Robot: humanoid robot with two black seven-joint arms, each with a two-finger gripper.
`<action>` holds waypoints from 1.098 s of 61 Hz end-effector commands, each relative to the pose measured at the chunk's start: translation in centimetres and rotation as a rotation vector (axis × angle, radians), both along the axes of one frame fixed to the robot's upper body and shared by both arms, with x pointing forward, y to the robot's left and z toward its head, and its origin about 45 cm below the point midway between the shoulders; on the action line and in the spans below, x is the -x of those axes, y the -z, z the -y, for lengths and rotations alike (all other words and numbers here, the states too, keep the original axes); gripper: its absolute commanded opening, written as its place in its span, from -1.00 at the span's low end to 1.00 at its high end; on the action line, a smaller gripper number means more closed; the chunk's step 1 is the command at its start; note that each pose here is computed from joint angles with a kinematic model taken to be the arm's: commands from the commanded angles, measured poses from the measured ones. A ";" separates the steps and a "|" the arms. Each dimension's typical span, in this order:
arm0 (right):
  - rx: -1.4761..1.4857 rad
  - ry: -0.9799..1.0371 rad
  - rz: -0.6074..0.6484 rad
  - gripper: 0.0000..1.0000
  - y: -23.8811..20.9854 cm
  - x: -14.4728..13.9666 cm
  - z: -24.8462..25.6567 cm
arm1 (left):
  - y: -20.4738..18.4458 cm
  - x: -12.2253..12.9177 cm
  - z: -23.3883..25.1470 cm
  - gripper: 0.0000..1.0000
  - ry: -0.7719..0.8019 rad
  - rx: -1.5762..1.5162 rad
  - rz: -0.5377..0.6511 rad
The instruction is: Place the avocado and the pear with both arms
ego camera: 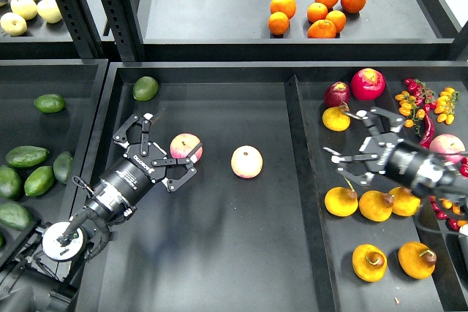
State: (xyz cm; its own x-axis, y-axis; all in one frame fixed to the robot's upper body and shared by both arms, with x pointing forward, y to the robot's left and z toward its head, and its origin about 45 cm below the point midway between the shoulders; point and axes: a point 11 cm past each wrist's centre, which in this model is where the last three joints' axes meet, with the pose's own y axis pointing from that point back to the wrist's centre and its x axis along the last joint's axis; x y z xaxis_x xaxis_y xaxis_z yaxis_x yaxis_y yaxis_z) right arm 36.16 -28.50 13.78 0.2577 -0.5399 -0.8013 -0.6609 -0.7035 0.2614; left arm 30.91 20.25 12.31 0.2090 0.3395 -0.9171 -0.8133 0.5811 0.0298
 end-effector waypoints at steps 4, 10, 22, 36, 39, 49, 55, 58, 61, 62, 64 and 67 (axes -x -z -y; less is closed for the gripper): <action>-0.048 0.007 0.002 0.67 2.2 0.1 -4.7 | -0.3 -0.5 -0.4 0.99 -0.017 0.001 0.009; -0.099 0.066 0.044 0.68 2.4 -0.1 -6.7 | -0.4 -0.7 -0.6 0.99 -0.023 0.001 0.012; -0.197 0.124 0.096 0.84 2.1 -0.4 -10.8 | -0.3 -0.8 -0.6 0.99 -0.027 0.012 0.007; -0.127 0.182 0.132 0.98 2.9 -1.0 -9.8 | -1.1 -1.7 -0.6 0.99 -0.036 0.045 0.018; -0.122 0.188 0.134 0.98 2.9 -1.0 -9.6 | -1.3 -1.8 -0.6 0.99 -0.036 0.049 0.022; -0.110 0.209 0.127 0.98 3.5 -1.0 -9.0 | -1.3 -2.2 -0.5 0.99 -0.033 0.048 0.021; -0.110 0.215 0.127 0.98 3.5 -1.0 -8.9 | -1.0 -2.2 -0.5 0.99 -0.031 0.045 0.012; -0.112 0.219 0.129 0.98 3.4 -1.1 -8.8 | -1.1 -2.4 -0.3 0.99 -0.029 0.050 0.013; -0.118 0.230 0.134 0.98 3.3 -1.2 -8.6 | -1.1 -2.5 -0.3 0.99 -0.030 0.056 0.010; -0.119 0.233 0.136 0.98 3.2 -1.3 -8.5 | -1.1 -2.5 -0.3 0.99 -0.030 0.059 0.009; -0.121 0.233 0.138 0.98 3.1 -1.3 -8.5 | -1.2 -2.6 -0.2 0.99 -0.027 0.058 0.012; -0.121 0.233 0.139 0.98 3.1 -1.3 -8.6 | -1.2 -2.7 -0.2 0.99 -0.027 0.058 0.013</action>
State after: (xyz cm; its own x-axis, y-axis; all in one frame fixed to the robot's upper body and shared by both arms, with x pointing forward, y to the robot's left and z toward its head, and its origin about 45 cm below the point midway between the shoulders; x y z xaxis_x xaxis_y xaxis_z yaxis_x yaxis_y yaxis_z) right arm 37.37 -19.92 10.48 0.2465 -0.5023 -0.8288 -0.8296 -0.5515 0.0874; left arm 33.40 20.53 13.43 0.2103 0.2938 -0.9324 -0.8298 0.5579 -0.0114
